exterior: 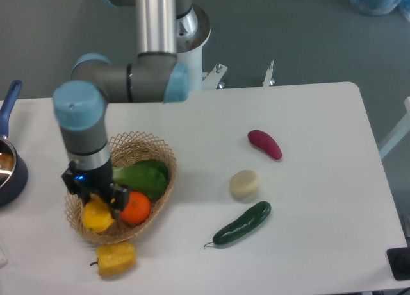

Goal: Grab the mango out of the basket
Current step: 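Lift the yellow mango out of the basket and carry it away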

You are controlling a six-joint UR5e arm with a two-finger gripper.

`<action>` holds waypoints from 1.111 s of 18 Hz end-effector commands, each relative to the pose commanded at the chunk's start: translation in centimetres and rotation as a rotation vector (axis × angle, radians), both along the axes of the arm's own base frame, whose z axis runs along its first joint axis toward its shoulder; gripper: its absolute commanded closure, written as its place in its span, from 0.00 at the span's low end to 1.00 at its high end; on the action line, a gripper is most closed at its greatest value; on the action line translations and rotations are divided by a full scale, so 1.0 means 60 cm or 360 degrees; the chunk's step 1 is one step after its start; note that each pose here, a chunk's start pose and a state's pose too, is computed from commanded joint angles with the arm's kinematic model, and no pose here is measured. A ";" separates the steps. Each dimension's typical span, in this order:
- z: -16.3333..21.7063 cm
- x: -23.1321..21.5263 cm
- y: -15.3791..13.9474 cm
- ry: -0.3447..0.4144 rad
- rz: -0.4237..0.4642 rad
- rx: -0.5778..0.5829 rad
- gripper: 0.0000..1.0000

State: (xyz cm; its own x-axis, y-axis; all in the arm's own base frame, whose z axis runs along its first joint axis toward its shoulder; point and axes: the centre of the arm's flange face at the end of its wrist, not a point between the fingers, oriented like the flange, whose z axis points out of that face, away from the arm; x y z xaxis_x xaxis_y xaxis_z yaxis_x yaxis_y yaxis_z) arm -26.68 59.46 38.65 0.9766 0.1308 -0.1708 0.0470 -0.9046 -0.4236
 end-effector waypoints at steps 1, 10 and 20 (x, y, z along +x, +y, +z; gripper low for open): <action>0.030 -0.039 -0.007 0.0034 0.0033 0.0064 0.74; 0.143 -0.267 -0.112 -0.0065 -0.0051 0.0530 0.73; 0.140 -0.276 -0.118 -0.0058 -0.0055 0.0524 0.74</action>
